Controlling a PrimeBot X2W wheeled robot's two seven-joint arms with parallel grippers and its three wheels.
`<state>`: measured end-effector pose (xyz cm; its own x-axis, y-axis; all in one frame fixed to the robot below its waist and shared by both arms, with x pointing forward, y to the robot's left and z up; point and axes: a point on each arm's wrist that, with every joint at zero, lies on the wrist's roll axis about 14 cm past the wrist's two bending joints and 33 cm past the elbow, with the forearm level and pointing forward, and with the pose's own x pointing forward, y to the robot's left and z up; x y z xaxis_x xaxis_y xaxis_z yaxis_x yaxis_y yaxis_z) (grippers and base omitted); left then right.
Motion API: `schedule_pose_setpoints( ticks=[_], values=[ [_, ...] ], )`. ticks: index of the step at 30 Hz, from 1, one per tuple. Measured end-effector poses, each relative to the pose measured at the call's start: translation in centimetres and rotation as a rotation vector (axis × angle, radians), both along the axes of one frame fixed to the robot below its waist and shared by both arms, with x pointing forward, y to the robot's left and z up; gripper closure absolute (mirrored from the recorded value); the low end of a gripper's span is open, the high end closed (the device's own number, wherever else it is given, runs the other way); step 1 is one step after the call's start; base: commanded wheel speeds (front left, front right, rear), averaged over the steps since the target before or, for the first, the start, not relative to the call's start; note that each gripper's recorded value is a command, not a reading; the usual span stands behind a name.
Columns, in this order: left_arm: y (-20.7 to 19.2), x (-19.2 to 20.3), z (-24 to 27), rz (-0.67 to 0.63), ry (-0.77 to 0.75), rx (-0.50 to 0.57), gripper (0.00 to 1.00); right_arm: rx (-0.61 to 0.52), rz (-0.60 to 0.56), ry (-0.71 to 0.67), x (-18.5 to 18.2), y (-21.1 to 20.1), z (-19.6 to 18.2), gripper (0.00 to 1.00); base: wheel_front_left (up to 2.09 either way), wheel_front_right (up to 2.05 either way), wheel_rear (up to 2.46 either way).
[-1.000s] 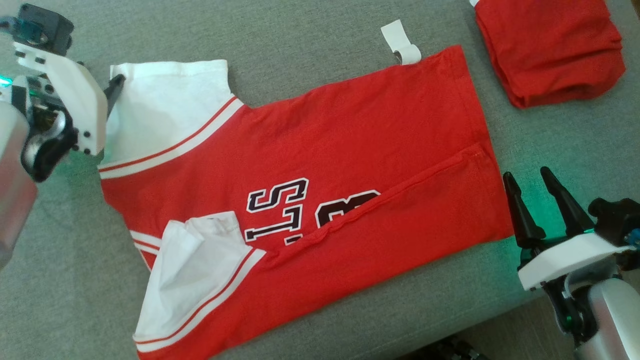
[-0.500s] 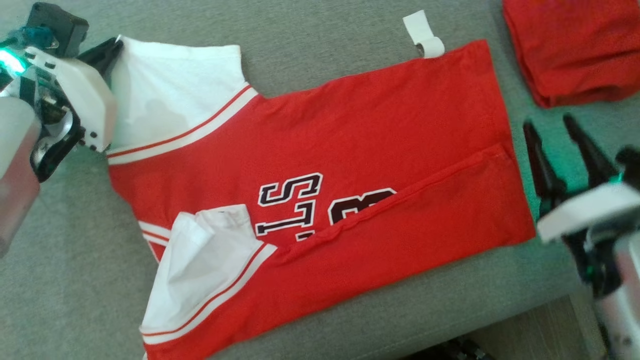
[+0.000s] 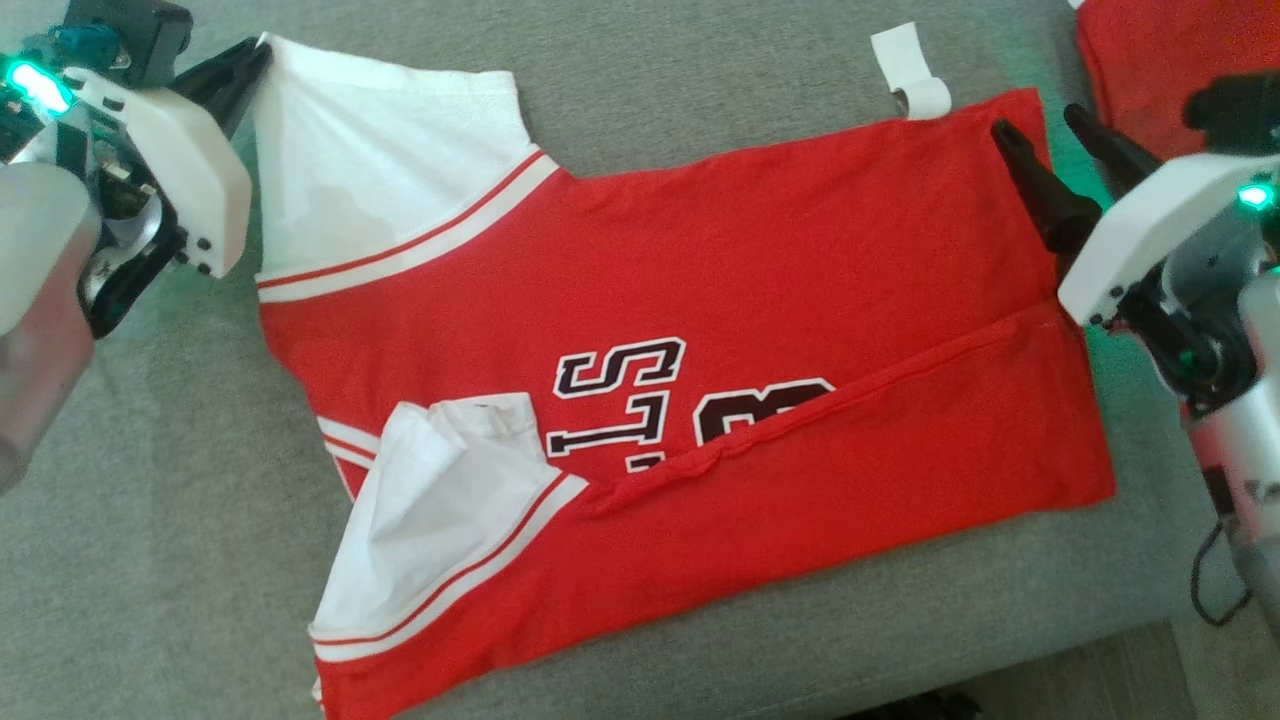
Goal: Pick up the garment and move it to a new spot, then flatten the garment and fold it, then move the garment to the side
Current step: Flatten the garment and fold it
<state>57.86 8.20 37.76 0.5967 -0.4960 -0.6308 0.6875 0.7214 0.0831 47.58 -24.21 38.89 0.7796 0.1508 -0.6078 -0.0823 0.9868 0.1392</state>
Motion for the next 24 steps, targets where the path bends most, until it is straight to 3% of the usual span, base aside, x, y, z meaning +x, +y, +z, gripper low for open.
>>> schedule_pose_setpoints(
  ticks=[7, 14, 16, 19, 20, 24],
  values=[
    [0.6, -0.2, 0.0, 0.007, 0.001, -0.006, 1.0, 0.055, 0.004, 0.095, 0.7, 0.8, -1.6, 0.0, 0.0, 0.0, 0.0],
    [0.7, 0.2, 0.4, 0.007, -0.019, -0.014, 1.0, 0.072, 0.015, 0.085, 2.3, 1.4, -1.5, 0.0, 0.0, 0.0, 0.0],
    [0.9, 0.3, 0.5, 0.015, -0.022, -0.019, 1.0, 0.073, 0.019, 0.085, 2.5, 1.5, -1.7, 0.04, 0.0, 0.0, 0.0],
    [1.1, 0.3, 0.3, 0.014, -0.025, -0.015, 1.0, 0.068, 0.02, 0.073, 3.0, 1.5, -1.7, 0.27, 0.0, 0.0, 0.0],
    [1.2, 0.3, 0.3, 0.016, -0.028, -0.017, 1.0, 0.066, 0.019, 0.066, 3.2, 1.4, -1.7, 0.52, 0.0, 0.0, 0.0],
    [1.3, 0.6, 0.8, 0.022, -0.048, -0.03, 1.0, 0.051, 0.023, 0.047, 3.9, 1.1, -1.4, 0.99, 0.0, 0.0, 0.0]
  ],
)
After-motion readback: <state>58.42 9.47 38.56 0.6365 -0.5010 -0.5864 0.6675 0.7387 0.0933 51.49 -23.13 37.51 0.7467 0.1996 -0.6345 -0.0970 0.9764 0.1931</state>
